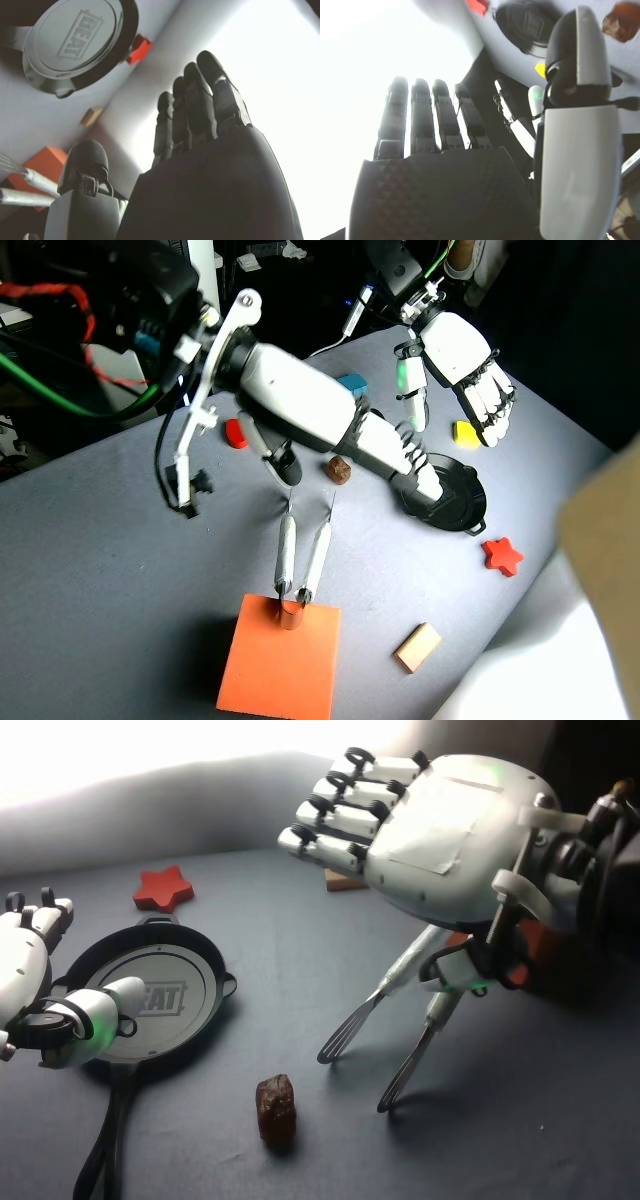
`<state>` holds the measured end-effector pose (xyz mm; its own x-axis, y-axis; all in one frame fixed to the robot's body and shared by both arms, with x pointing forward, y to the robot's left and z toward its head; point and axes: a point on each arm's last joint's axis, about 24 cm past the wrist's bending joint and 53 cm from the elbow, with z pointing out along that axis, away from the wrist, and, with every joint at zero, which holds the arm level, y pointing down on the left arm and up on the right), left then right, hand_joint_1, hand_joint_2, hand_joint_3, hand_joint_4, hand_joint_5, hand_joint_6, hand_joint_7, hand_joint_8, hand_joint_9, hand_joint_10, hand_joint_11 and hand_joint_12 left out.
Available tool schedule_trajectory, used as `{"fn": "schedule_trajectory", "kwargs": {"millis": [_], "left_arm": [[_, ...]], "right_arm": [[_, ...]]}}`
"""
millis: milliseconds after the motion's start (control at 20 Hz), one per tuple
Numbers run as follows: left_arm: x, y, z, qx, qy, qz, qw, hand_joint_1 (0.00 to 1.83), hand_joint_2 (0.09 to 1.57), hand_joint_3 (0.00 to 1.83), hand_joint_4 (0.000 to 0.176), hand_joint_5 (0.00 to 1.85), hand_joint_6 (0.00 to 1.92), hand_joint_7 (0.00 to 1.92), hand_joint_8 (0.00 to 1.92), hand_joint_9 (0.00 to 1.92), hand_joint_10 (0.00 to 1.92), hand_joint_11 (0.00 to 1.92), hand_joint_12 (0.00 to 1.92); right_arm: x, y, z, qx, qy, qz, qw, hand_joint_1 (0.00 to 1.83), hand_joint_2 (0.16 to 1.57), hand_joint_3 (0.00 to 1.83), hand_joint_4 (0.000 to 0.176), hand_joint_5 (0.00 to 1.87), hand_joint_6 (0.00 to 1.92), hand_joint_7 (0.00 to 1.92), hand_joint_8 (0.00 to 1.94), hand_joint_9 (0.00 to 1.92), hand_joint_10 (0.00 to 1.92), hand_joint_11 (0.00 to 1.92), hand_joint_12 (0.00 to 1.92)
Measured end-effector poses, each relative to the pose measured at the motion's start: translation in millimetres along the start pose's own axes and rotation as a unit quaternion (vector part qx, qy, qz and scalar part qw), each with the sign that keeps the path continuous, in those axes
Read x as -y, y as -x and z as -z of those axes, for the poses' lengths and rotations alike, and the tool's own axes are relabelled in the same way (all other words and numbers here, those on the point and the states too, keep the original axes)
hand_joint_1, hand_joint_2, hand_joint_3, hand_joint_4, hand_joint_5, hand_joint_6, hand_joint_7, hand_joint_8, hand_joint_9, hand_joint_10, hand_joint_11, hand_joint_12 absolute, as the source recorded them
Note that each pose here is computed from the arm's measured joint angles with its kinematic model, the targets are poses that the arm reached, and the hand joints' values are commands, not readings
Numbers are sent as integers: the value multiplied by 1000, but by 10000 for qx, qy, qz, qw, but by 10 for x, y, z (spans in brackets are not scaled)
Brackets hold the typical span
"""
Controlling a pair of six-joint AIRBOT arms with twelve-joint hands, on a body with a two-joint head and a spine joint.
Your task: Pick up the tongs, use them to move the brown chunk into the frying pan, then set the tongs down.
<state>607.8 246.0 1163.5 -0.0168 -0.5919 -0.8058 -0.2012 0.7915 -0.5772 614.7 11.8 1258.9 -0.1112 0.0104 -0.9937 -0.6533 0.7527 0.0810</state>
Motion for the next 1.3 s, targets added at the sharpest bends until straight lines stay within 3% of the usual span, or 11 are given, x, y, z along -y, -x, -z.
{"fn": "schedule_trajectory", "kwargs": {"millis": [100, 250, 300, 400, 450, 600, 850, 950, 1050, 1300], "left_arm": [[1, 8, -7, 14, -8, 69, 10000, 113, 1268, 0, 31, 142, 3, 174, 2, 221, 2, 0, 748], [49, 19, -5, 39, -114, 173, 9998, 120, 1268, 0, 30, 145, 2, 178, 1, 233, 4, 0, 769], [51, 16, -9, 31, -127, 212, 9997, 110, 1268, 0, 30, 145, 2, 184, 3, 235, 4, 0, 765], [99, -7, -27, -25, -264, 238, 9994, 117, 1269, 0, 25, 157, 6, 203, 9, 241, 6, 0, 765], [154, -23, -30, -68, -386, 202, 9990, 105, 1278, 2, 22, 144, 2, 178, 3, 221, 2, 0, 721], [238, -98, -16, -219, -580, 171, 9979, 81, 1281, 2, 23, 132, 0, 166, 0, 228, 2, 0, 744], [172, -137, 17, -274, -417, 152, 9986, 115, 1278, 0, 32, 164, 7, 200, 5, 239, 5, 0, 751], [148, -119, 14, -232, -366, 148, 9989, 119, 1277, 0, 32, 168, 6, 197, 2, 236, 2, 0, 763], [144, -104, 13, -202, -360, 144, 9990, 110, 1270, 0, 31, 181, 6, 209, 5, 244, 4, 0, 747], [115, -46, 7, -87, -285, 219, 9993, 122, 1266, 0, 36, 200, 4, 210, 1, 252, 2, 0, 777]], "right_arm": [[-2, 119, 64, 263, 52, -120, 9996, 989, 843, 0, 0, 0, 0, 0, 0, 0, 0, 0, 0], [-53, 213, 142, 304, 513, -1101, 9921, 1002, 842, 0, 0, 0, 0, 0, 0, 0, 0, 0, 0], [-87, 181, 154, 190, 706, -1238, 9896, 998, 836, 0, 0, 0, 0, 0, 0, 0, 0, 0, 0], [-156, 129, 155, -59, 979, -1124, 9888, 983, 837, 0, 0, 0, 0, 0, 0, 0, 0, 0, 0], [-202, 87, 162, -178, 1094, -816, 9905, 988, 845, 0, 0, 0, 0, 0, 0, 0, 0, 0, 0], [-280, -25, 112, -650, 1271, -403, 9889, 979, 847, 0, 0, 0, 0, 0, 0, 0, 0, 0, 0], [-105, -109, -73, -1208, 845, 0, 9891, 975, 865, 3, 0, 0, 0, 0, 0, 0, 0, 0, 0], [36, -112, -221, -1359, 371, 136, 9899, 983, 851, 0, 0, 0, 0, 0, 0, 0, 0, 0, 0], [115, -155, -332, -1498, 142, 277, 9882, 999, 846, 0, 0, 0, 0, 0, 0, 0, 0, 0, 0], [245, -359, -445, -1878, -132, 148, 9820, 1015, 856, 0, 0, 0, 0, 0, 0, 0, 0, 0, 0]]}}
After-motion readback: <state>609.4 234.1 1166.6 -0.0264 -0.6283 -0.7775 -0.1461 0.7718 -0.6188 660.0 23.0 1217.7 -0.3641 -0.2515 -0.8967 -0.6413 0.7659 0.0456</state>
